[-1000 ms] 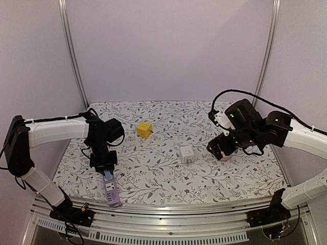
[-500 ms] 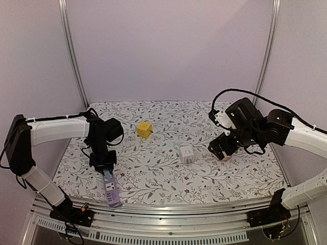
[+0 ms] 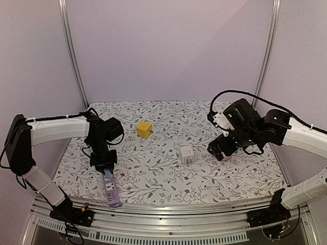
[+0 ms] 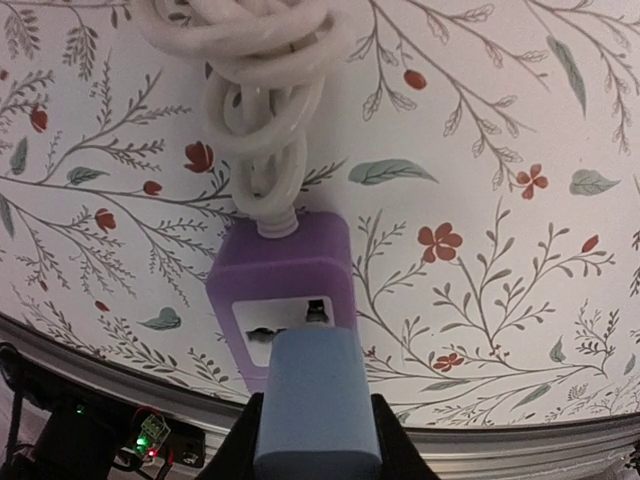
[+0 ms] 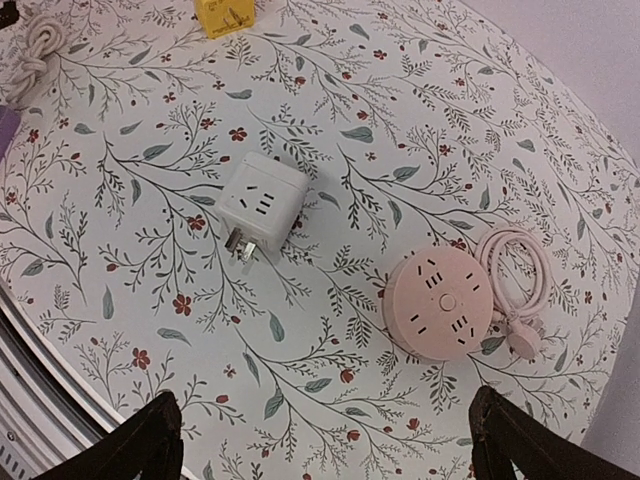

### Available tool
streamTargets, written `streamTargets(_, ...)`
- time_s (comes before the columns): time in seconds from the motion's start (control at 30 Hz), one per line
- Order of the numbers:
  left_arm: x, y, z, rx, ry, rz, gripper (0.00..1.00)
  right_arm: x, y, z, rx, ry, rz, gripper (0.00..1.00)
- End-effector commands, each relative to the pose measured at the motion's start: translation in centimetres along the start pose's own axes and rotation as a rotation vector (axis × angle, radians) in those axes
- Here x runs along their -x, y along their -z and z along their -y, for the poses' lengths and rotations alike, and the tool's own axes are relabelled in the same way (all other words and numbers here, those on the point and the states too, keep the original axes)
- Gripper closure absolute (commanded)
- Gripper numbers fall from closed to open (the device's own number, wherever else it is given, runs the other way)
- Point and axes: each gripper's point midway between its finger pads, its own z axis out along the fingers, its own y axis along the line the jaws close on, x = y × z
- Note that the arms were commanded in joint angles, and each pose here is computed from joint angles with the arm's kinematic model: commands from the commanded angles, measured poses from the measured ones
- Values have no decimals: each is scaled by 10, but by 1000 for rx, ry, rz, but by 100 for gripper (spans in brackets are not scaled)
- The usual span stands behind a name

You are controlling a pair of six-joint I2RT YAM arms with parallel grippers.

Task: Insert the plug

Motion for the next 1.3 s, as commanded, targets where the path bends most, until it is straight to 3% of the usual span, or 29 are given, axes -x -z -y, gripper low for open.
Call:
streamTargets(0.0, 7, -10, 7, -26, 13, -3, 100, 2, -2, -3, 1, -6, 4, 1)
streamTargets(1.27, -10, -14, -20, 30, 15, -8, 100, -10, -7, 0, -15, -10, -13, 1)
